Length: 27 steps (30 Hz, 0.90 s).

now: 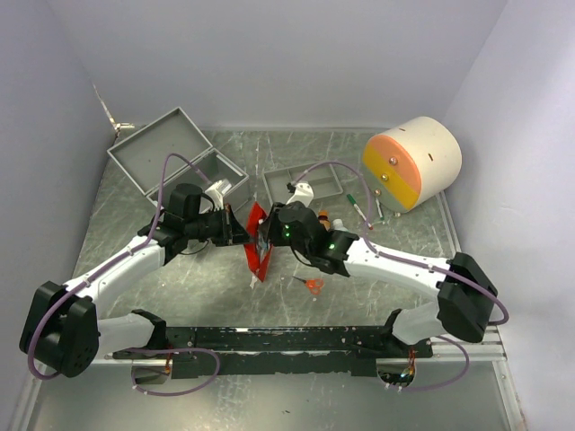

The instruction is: Organize the medicine kit

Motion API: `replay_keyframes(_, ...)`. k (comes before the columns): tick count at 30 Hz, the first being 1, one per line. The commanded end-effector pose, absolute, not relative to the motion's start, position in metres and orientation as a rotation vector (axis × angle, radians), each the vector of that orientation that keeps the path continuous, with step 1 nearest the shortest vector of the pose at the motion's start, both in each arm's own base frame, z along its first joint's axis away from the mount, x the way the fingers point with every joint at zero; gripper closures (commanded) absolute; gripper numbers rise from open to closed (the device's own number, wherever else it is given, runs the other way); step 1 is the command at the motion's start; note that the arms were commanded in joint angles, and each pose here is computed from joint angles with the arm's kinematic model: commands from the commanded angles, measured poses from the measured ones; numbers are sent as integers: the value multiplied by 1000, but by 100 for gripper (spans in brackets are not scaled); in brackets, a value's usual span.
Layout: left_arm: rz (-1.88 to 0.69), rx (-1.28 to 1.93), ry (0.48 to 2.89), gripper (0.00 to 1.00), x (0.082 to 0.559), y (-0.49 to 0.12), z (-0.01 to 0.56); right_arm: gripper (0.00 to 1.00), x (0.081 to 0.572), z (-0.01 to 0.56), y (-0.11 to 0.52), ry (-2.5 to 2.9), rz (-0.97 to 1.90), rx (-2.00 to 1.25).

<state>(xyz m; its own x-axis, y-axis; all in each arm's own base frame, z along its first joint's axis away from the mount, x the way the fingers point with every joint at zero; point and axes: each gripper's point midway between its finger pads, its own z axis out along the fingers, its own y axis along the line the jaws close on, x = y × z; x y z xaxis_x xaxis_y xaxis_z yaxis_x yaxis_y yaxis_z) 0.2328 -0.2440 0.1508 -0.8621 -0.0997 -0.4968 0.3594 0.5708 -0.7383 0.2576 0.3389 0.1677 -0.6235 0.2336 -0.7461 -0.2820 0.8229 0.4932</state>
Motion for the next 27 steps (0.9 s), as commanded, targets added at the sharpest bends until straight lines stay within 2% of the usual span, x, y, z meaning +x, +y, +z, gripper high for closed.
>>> replay_keyframes(1,-1236,227,2248,93,239,-245,162,69,260,196,327,2055,721,-5)
replay_keyframes(17,-1210,221,2245,93,242,-244,164,70,256,206,299,2045,621,-58)
replay_keyframes(23,-1158,213,2298,93,243,-239,157,70,236,143,256,2179,405,-194)
replay_keyframes(27,-1184,234,2309,93,241,-242,154,69,221,116,249,2254,381,-276)
